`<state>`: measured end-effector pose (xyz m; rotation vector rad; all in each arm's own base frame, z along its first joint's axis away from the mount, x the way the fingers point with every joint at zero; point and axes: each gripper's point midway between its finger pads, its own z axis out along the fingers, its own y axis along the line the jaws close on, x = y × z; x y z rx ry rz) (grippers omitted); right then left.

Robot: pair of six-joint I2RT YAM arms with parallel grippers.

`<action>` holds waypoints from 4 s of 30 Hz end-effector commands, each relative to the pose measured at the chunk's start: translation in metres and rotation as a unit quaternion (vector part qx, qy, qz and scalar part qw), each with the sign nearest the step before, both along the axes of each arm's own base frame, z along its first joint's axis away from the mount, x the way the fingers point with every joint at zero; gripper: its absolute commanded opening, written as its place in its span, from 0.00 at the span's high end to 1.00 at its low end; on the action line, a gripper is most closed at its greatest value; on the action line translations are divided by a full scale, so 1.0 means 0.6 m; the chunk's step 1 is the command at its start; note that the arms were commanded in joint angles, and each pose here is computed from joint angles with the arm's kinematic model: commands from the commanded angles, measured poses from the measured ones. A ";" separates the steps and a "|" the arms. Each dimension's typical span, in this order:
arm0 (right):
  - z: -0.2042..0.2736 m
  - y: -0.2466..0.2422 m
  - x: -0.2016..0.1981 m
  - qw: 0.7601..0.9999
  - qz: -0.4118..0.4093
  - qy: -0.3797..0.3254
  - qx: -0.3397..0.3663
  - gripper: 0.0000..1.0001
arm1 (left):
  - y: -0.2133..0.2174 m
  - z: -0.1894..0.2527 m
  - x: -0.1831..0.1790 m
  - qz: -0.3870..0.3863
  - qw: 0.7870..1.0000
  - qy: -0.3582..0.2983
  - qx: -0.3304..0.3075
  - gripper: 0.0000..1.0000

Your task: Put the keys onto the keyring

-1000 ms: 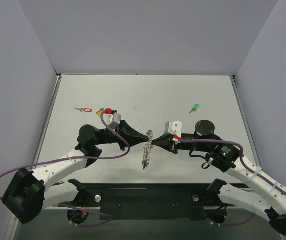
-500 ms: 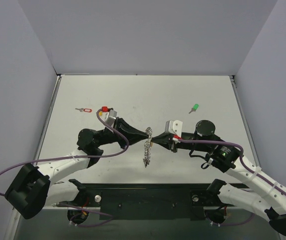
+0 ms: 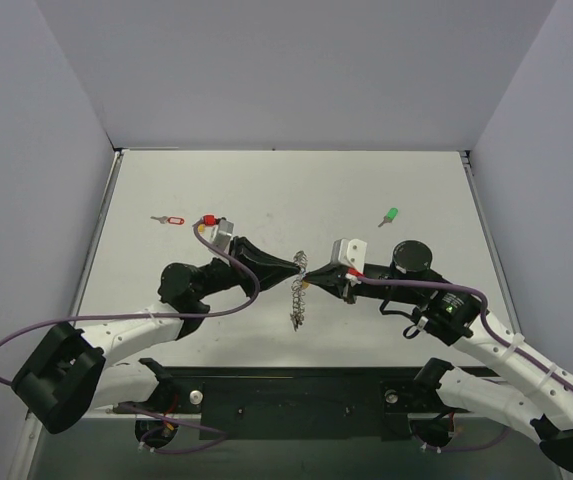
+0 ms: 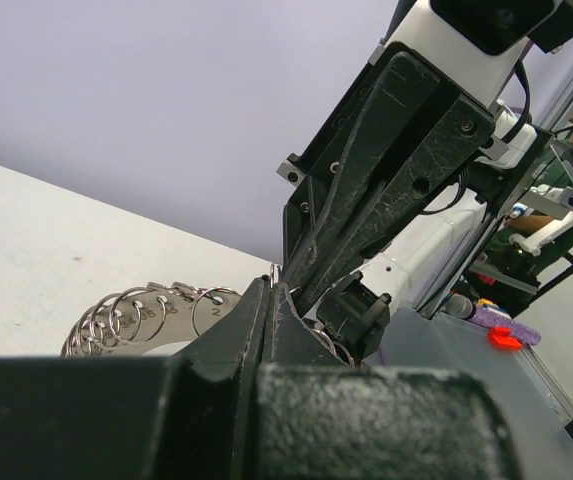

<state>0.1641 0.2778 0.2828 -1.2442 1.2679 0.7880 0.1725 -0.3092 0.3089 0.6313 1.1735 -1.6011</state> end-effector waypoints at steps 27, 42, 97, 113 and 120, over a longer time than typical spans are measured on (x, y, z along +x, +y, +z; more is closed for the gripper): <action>0.036 -0.032 -0.015 0.999 -0.005 -0.017 0.037 0.82 | 0.007 0.094 -0.019 0.078 0.985 -0.072 -0.137 1.00; 0.061 -0.052 -0.007 0.988 -0.038 0.109 0.105 0.59 | 0.001 0.066 -0.072 -0.004 0.985 -0.144 -0.090 1.00; -0.012 -0.016 -0.018 0.989 0.042 0.141 0.035 0.79 | 0.018 0.088 -0.093 -0.011 0.976 -0.179 -0.121 1.00; 0.006 -0.021 -0.002 0.987 0.021 0.149 0.059 0.76 | 0.018 0.089 -0.095 -0.014 0.976 -0.180 -0.121 1.00; -0.006 -0.021 -0.015 0.986 0.039 0.157 0.050 0.89 | 0.021 0.092 -0.097 -0.012 0.976 -0.181 -0.124 1.00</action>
